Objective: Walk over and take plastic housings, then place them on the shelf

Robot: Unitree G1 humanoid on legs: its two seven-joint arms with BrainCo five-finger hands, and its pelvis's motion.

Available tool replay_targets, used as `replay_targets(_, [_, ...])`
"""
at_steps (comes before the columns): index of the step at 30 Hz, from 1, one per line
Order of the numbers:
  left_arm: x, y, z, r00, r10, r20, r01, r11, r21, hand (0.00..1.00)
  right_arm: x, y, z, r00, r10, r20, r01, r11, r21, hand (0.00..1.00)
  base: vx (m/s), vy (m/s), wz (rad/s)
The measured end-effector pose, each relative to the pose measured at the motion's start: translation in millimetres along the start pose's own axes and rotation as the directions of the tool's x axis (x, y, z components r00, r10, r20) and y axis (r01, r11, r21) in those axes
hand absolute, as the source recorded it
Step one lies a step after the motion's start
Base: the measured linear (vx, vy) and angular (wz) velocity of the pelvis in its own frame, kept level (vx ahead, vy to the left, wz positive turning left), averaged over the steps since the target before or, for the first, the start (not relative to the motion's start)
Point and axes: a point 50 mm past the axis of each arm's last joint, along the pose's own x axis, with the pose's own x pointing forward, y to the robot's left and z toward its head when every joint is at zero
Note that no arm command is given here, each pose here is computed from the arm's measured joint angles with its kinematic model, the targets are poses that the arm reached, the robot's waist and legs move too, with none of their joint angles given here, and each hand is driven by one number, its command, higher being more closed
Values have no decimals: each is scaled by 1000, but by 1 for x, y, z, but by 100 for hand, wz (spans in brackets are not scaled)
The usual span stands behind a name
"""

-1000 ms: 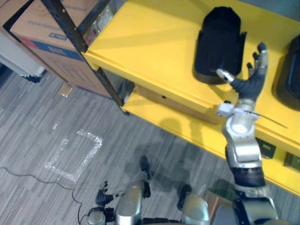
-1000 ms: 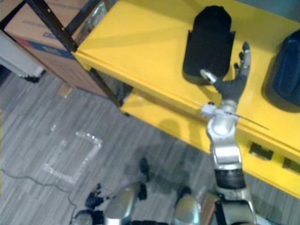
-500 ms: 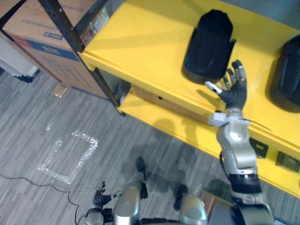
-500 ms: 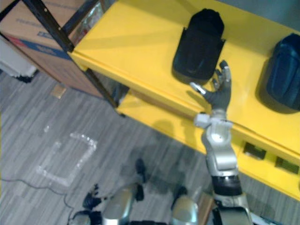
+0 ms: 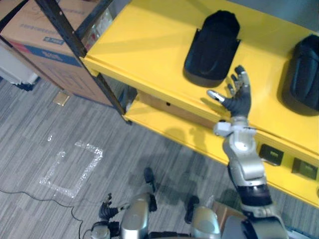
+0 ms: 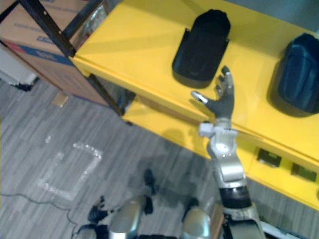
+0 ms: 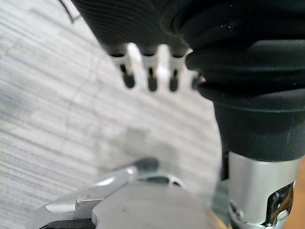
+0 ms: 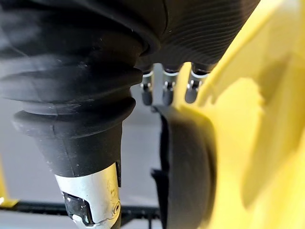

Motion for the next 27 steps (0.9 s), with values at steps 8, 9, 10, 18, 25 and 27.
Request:
replay_targets(8, [0,1,2,1000,0,18,1,1000,-9,0,-1,14,67,871,60,488,-12,995,-102,0,9,-6,11])
replay_targets(9, [0,0,2,1000,-3,18,3,1000,-10,0,-2,16,71,858,85,507,-38,994,-103,0,12,-7,20])
replay_targets(10, [0,0,2,1000,-5,19,5,1000,-9,0,-6,22,75,838,146,526,-111,989,-98,0,5,-7,15])
replay_targets(18, [0,2,4,999,-4,34,5,1000,-17,0,-16,53,69,701,578,419,-622,782,-38,0,3,-2,3])
replay_targets(25, [0,1,4,999,-5,36,6,1000,-18,0,-11,56,64,651,672,352,-714,700,-16,0,0,0,0])
replay_targets(27, [0,1,4,999,-7,35,8,1000,-17,0,-7,57,55,661,690,296,-719,695,-15,0,4,-11,-3])
